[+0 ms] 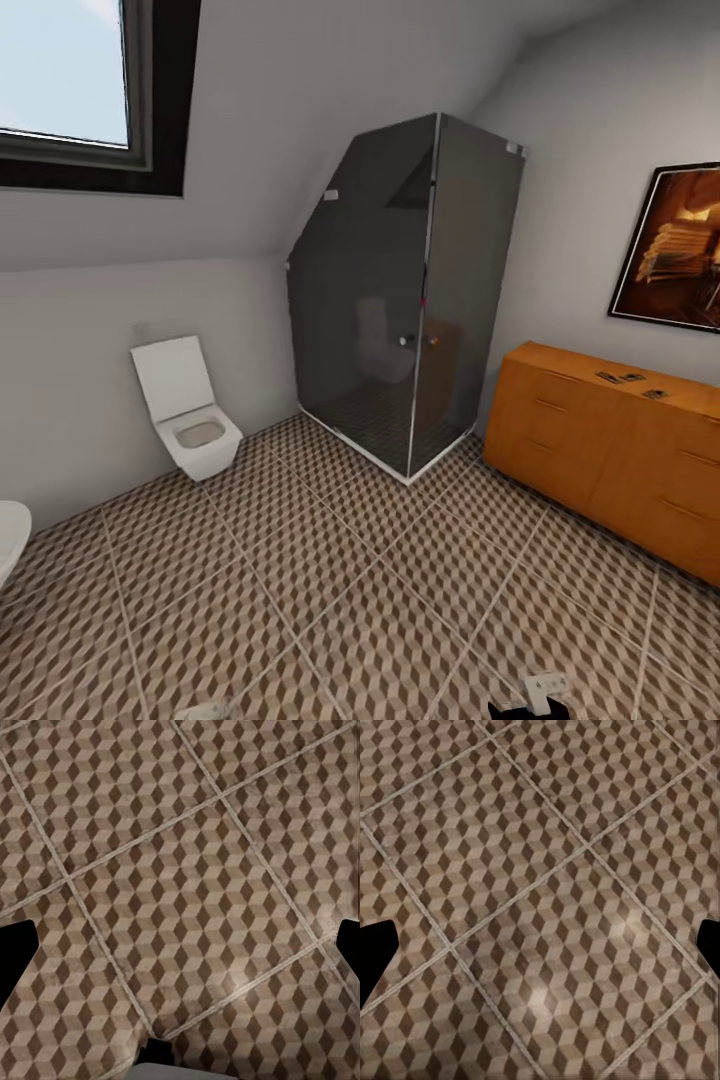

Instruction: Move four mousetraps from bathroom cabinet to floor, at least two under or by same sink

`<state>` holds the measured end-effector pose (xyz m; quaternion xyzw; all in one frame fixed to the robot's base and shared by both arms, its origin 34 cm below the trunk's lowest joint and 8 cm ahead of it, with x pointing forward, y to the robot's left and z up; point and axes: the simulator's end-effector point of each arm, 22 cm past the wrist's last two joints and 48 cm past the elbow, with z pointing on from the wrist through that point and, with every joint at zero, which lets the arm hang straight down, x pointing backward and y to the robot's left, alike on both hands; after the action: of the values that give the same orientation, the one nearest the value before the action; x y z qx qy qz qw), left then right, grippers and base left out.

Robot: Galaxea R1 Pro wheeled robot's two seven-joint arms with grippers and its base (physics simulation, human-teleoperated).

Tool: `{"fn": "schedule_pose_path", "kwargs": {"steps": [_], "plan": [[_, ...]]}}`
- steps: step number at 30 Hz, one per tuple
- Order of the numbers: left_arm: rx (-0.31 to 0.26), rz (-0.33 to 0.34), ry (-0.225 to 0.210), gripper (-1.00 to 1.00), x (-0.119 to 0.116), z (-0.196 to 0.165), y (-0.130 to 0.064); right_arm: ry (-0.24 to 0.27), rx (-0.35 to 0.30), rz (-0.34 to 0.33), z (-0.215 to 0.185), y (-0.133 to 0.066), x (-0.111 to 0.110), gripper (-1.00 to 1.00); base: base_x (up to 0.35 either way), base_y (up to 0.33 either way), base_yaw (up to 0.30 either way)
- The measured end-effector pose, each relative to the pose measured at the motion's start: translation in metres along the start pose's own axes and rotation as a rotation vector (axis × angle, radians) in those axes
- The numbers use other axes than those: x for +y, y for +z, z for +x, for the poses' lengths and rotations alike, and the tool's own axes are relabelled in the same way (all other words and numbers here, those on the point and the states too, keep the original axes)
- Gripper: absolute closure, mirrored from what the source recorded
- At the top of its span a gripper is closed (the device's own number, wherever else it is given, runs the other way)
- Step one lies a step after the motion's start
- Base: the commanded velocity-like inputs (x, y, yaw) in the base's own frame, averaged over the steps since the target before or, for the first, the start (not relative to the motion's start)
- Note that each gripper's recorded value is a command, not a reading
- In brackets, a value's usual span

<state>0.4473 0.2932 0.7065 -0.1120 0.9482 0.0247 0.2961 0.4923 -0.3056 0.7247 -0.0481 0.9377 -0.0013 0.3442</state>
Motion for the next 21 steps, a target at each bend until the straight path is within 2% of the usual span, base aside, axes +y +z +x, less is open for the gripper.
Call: {"fn": "schedule_pose_path", "kwargs": {"steps": [9,21], "plan": [[-0.033,-0.006,0.002,-1.00,0.0024,-0.0064,0.0004,0.000,0.005,0.000,0.0021,0.0005,0.0002,-1.00,0.000,0.000,-0.265],[-0.034,-0.011,0.006,-1.00,0.0046,-0.0054,0.0012,0.001,0.011,-0.001,0.0049,0.0012,0.0004,-1.00,0.000,0.000,-0.266]]}}
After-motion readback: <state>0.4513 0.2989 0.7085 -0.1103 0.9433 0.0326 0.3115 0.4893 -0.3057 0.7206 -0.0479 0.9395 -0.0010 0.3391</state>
